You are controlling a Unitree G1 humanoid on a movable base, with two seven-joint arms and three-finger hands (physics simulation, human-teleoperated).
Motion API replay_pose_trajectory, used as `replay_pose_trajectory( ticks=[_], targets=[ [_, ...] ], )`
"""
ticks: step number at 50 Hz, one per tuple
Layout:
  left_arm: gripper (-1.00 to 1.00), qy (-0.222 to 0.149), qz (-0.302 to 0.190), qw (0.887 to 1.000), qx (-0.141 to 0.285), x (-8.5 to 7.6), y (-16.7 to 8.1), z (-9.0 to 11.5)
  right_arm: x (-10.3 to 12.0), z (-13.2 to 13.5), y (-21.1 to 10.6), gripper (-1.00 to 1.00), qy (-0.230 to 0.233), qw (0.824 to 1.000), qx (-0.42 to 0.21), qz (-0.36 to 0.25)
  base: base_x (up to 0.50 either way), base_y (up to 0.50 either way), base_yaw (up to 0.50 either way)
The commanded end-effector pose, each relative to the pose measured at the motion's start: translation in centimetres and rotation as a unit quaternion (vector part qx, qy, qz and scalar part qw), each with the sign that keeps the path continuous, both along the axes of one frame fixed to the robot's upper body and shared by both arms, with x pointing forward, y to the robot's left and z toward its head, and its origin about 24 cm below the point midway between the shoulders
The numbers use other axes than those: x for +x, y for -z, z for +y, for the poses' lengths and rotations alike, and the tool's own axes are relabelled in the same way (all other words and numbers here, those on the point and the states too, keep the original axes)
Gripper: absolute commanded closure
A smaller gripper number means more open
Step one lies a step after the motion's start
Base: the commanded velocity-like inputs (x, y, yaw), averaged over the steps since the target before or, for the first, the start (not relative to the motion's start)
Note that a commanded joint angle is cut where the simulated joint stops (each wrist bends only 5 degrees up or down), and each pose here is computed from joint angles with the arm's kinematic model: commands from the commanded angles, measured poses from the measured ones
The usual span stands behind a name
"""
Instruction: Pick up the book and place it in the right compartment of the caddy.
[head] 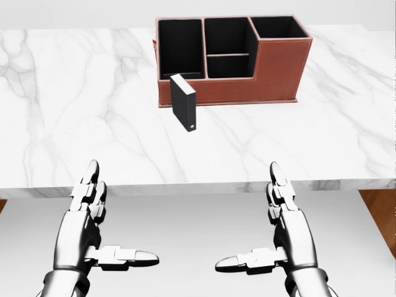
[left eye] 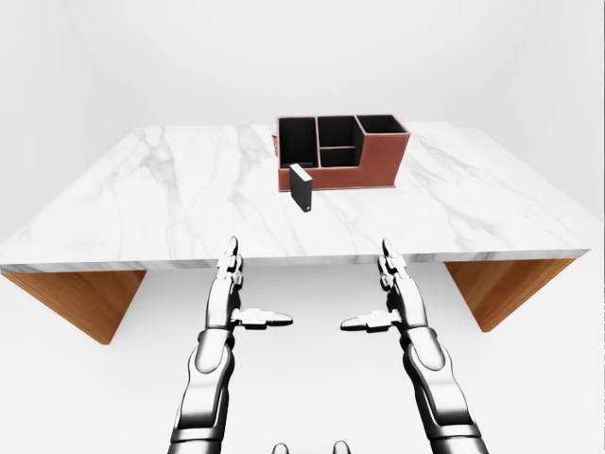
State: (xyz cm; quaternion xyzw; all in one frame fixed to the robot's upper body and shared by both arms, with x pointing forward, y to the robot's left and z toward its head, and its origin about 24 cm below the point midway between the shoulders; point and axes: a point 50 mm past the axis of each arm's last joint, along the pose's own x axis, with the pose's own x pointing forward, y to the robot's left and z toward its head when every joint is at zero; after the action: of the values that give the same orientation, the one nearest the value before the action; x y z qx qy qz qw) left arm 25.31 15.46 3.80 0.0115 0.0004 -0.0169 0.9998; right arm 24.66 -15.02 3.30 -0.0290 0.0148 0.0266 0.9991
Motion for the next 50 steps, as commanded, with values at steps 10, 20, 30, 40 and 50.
replay_pose_trajectory(
  ticks=[10, 20, 30, 40, 50],
  targets=[
    [-1.0, 0.001, -0.001, 1.0, 0.002, -0.1, 0.0, 0.0, 0.0, 0.0, 0.1, -1.0, 0.0, 1.0, -0.004, 0.002, 0.0, -0.06, 0.0],
    [-1.0, 0.002, 0.0, 1.0, 0.003, 0.0, 0.1, -0.1, 0.1, 0.0, 0.2, -1.0, 0.0, 1.0, -0.005, 0.003, 0.0, 0.0, 0.0],
    [-1.0, -0.024, -0.08, 0.996, 0.01, -0.4, -3.1, 0.6, 0.0, -0.6, -2.2, -1.0, 0.023, 0.998, -0.011, -0.061, 0.0, 0.0, 0.0],
    [-1.0, -0.06, -0.171, 0.983, 0.019, -1.6, -7.1, 1.6, -0.5, -1.0, -4.9, -1.0, 0.034, 0.991, -0.015, -0.128, 0.0, 0.0, 0.0],
    [-1.0, -0.064, -0.157, 0.985, 0.025, -1.3, -6.4, 1.8, -0.1, -0.8, -3.6, -1.0, 0.031, 0.994, -0.012, -0.102, 0.0, 0.0, 0.0]
  ],
)
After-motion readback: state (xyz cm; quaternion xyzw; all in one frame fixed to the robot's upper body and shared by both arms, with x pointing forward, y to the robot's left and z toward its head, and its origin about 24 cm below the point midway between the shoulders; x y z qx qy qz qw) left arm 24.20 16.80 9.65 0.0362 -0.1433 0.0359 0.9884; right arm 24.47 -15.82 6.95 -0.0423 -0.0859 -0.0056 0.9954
